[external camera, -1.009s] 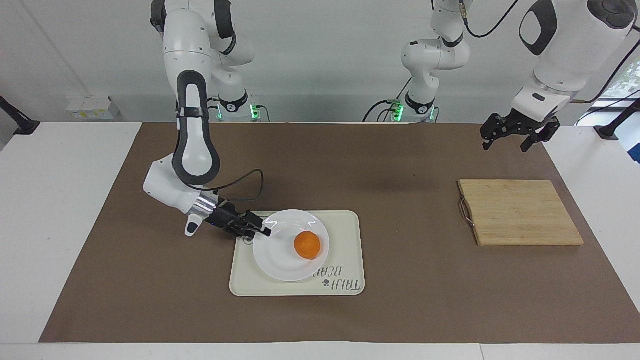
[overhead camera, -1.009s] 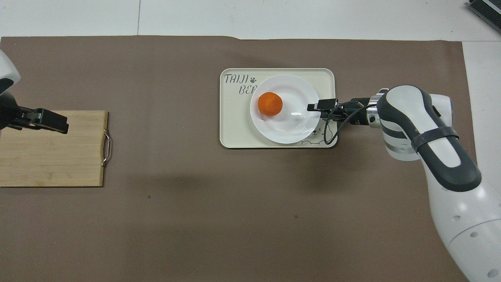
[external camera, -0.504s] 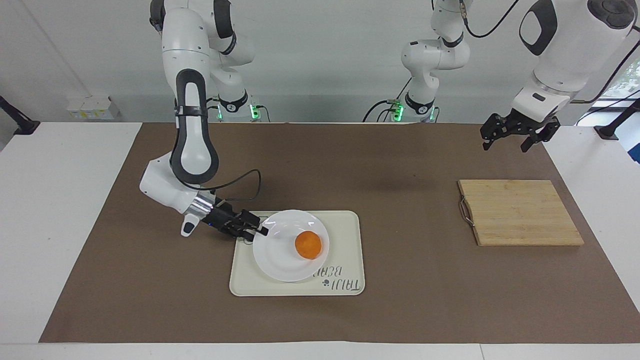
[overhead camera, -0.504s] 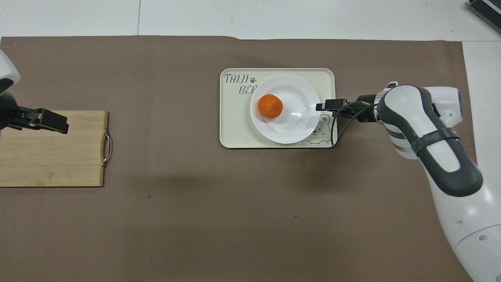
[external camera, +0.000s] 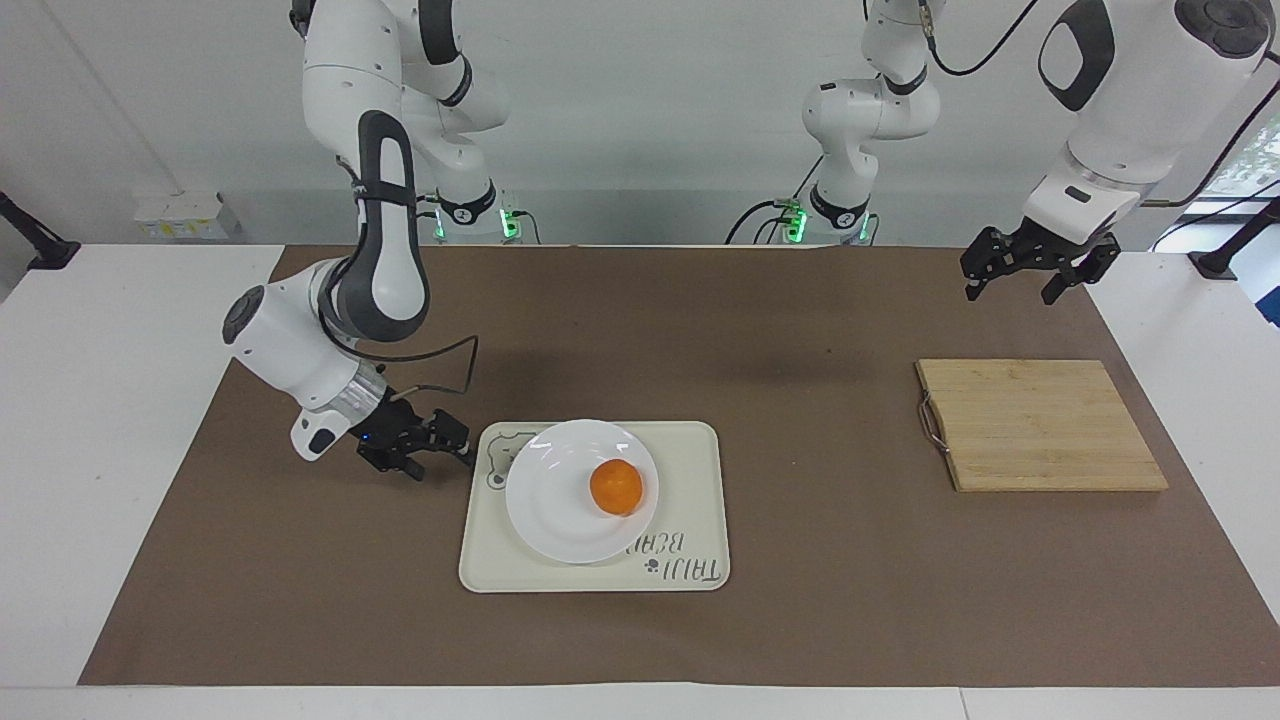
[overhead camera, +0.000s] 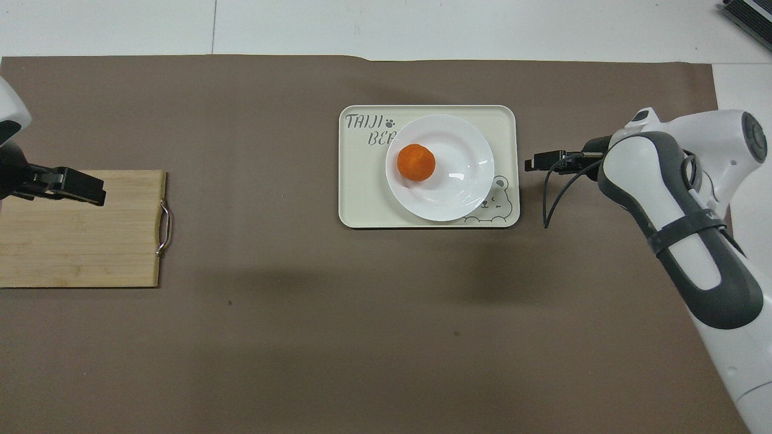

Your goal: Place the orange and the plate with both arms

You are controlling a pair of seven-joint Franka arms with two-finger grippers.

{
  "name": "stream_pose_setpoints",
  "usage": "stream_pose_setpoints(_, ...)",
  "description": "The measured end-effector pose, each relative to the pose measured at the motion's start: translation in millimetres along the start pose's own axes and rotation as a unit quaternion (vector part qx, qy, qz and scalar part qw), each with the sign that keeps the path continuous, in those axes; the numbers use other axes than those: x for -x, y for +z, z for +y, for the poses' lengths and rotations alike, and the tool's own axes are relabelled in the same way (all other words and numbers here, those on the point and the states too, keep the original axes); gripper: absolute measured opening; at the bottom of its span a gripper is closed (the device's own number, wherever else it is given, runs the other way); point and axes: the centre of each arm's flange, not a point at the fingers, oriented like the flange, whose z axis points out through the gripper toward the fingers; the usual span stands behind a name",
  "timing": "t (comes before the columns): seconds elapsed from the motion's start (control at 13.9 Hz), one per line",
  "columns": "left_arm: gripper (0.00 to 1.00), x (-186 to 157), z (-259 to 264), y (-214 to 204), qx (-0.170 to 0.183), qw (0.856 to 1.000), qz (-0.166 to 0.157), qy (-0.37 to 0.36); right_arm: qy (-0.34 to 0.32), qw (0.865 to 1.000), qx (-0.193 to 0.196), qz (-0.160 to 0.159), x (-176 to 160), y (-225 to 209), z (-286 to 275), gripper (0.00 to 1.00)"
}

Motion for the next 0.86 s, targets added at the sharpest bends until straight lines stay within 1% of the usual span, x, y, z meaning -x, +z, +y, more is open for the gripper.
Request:
stream_pose_setpoints(0.14,1.0,0,0,0,0.0,1.0,0.0,0.0,0.027,0.999,0.046,0.006,0,-32,-9,1.0)
stream_pose_setpoints(0.29,1.0,0,0,0,0.0,1.0,0.0,0.0,0.061,0.995,0.076,-0.001,6,-62,-15,1.0)
stream_pose_setpoints(0.43,1.0,0,0,0,0.0,1.0,0.0,0.0,0.076,0.992,0.101,-0.011,14,-90,-9,1.0)
stream_pose_setpoints(0.65,1.0,0,0,0,0.0,1.0,0.0,0.0,0.089,0.99,0.109,-0.021,27,-132,5,1.0)
stream_pose_setpoints(0.86,1.0,0,0,0,0.0,1.0,0.0,0.0,0.084,0.988,0.125,-0.026,41,-178,5,1.0)
